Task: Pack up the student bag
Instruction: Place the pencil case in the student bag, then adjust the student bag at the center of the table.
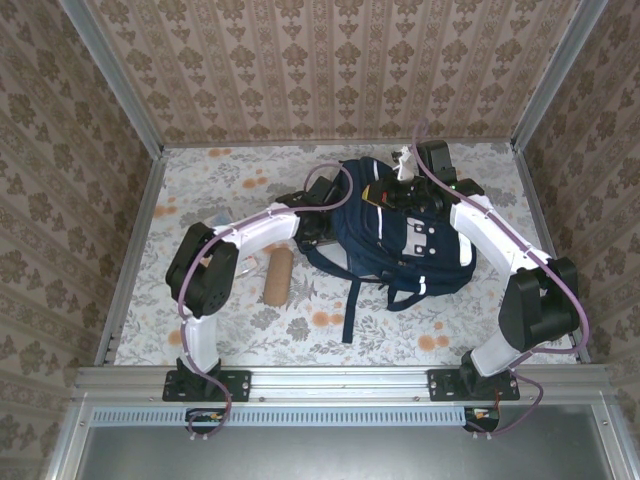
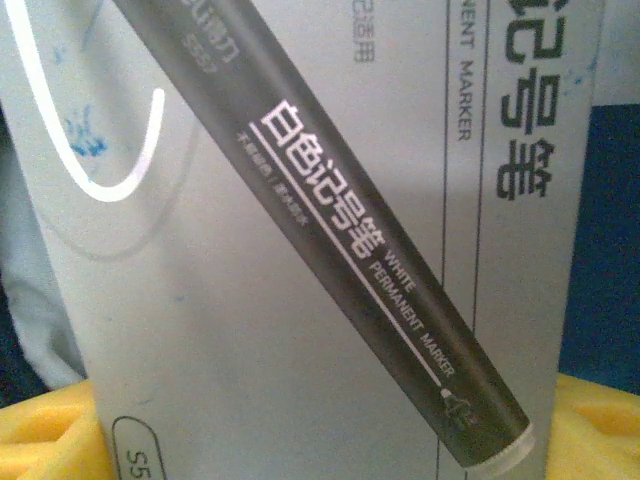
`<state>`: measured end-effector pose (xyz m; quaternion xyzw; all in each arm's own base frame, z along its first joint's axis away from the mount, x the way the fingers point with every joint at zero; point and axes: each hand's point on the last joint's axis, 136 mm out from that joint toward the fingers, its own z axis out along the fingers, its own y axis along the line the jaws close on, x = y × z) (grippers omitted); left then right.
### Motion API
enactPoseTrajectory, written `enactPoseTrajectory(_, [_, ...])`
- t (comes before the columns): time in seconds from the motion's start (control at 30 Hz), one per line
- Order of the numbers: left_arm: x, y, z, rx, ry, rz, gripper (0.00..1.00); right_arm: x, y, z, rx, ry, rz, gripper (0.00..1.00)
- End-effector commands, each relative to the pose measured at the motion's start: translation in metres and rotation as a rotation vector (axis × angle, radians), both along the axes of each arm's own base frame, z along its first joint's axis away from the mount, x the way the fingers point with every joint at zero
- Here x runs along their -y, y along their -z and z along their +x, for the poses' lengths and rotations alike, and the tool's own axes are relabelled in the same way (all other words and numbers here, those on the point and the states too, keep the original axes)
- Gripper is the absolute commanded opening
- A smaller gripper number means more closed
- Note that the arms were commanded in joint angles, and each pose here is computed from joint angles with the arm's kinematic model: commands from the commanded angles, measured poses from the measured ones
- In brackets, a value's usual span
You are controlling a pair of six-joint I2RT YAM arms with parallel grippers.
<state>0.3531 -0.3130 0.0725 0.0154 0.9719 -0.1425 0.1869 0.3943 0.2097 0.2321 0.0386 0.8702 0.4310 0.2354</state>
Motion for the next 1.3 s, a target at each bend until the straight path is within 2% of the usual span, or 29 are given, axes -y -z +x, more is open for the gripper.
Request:
enactPoseTrajectory(0.0, [-0.03,0.018,-0.024,-0.072,-0.01,0.158,0.79,-0.009,-0.052,0.007,0.159,-0.057,0.066,0.02])
enactPoseTrajectory(0.1, [-0.035,0.02,-0.032,-0.081,-0.004,0.209,0.79,-0.009,-0.051,0.007,0.157,-0.059,0.061,0.02])
enactPoseTrajectory(0.2, [-0.031,0.022,-0.038,-0.091,0.017,0.21,0.84,-0.008,-0.051,0.008,0.16,-0.057,0.054,0.02])
enactPoseTrajectory(0.37, [-0.018,0.007,-0.037,-0.076,0.028,0.148,1.0,-0.008,-0.047,0.009,0.15,-0.058,0.052,0.02])
enactPoseTrajectory(0.5, [-0.014,-0.021,-0.03,-0.032,0.023,0.094,1.0,-0.008,-0.046,0.009,0.148,-0.057,0.049,0.02])
enactPoseTrajectory(0.77, [-0.032,-0.062,-0.019,0.01,0.001,0.002,1.0,-0.007,-0.045,0.01,0.149,-0.053,0.045,0.02])
enactPoseTrajectory(0.9, [-0.053,-0.066,-0.008,0.031,-0.025,-0.002,0.94,-0.008,-0.045,0.011,0.147,-0.055,0.053,0.03])
enactPoseTrajectory(1.17, [-0.076,-0.039,0.018,0.015,0.006,0.013,0.56,-0.009,-0.048,0.011,0.148,-0.058,0.058,0.03])
enactPoseTrajectory(1.27, [-0.083,-0.023,0.025,-0.013,0.01,0.022,0.54,-0.009,-0.048,0.011,0.147,-0.06,0.058,0.03])
